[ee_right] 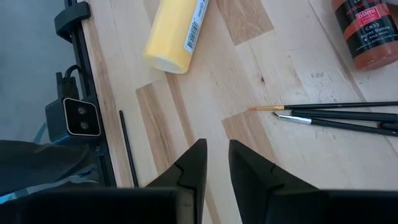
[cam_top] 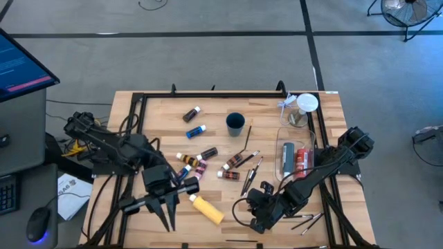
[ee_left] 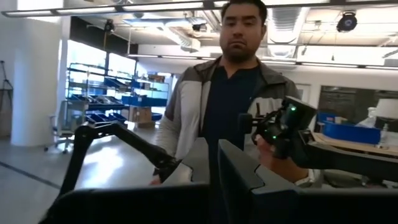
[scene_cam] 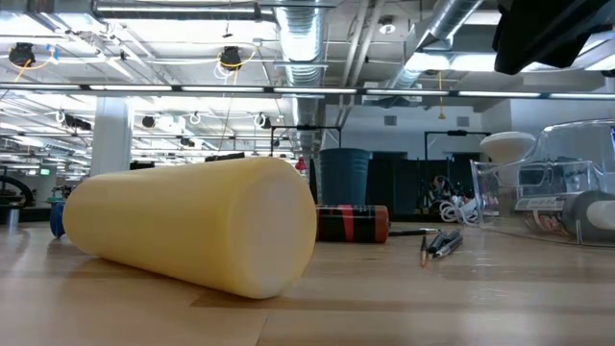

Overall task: Pick & Place Paint Supplies
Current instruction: Put the paint brush into the blue cup

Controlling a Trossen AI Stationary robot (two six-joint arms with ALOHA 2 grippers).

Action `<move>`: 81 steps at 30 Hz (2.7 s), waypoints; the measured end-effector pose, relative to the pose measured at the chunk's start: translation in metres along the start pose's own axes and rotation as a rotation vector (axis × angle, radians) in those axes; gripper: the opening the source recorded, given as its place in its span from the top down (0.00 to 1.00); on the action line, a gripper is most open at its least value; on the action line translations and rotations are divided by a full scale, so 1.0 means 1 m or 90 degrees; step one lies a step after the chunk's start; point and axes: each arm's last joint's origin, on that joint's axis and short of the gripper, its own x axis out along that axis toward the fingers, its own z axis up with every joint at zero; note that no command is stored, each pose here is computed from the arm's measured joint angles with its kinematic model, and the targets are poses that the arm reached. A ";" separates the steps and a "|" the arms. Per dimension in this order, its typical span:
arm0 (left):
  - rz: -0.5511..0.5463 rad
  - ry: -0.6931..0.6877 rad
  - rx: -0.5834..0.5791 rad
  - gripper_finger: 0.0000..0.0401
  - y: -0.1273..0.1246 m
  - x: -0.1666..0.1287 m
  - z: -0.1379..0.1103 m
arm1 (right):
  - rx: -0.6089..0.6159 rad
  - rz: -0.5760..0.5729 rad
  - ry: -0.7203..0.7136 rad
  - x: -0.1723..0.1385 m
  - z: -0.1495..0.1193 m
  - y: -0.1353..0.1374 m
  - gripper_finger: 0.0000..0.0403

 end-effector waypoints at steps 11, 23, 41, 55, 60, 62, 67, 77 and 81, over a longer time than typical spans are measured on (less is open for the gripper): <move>-0.109 -0.045 0.064 1.00 -0.014 0.003 0.010 | -0.001 0.000 0.000 0.000 0.000 0.000 0.85; -0.127 -0.070 0.090 1.00 -0.018 0.003 0.014 | -0.010 -0.002 0.000 0.000 0.001 -0.001 0.85; -0.102 -0.075 0.083 1.00 -0.017 0.004 0.013 | -0.010 -0.003 0.000 0.001 0.002 -0.001 0.85; 0.209 -0.027 -0.089 1.00 0.018 -0.022 0.010 | -0.011 0.011 0.014 -0.002 0.002 -0.001 0.88; 0.354 0.109 -0.204 1.00 0.025 -0.042 -0.008 | -0.029 0.057 -0.001 -0.025 0.010 -0.001 0.96; 0.387 0.159 -0.234 1.00 0.024 -0.048 -0.016 | -0.034 0.088 -0.024 -0.040 0.016 -0.002 0.99; 0.441 0.281 -0.265 1.00 0.026 -0.056 -0.038 | 0.003 0.166 -0.096 -0.075 0.035 -0.006 0.98; 0.500 0.383 -0.294 1.00 0.038 -0.081 -0.101 | 0.082 0.331 -0.236 -0.109 0.063 0.003 0.99; 0.509 0.395 -0.305 1.00 0.040 -0.090 -0.128 | 0.087 0.358 -0.249 -0.109 0.062 0.009 0.98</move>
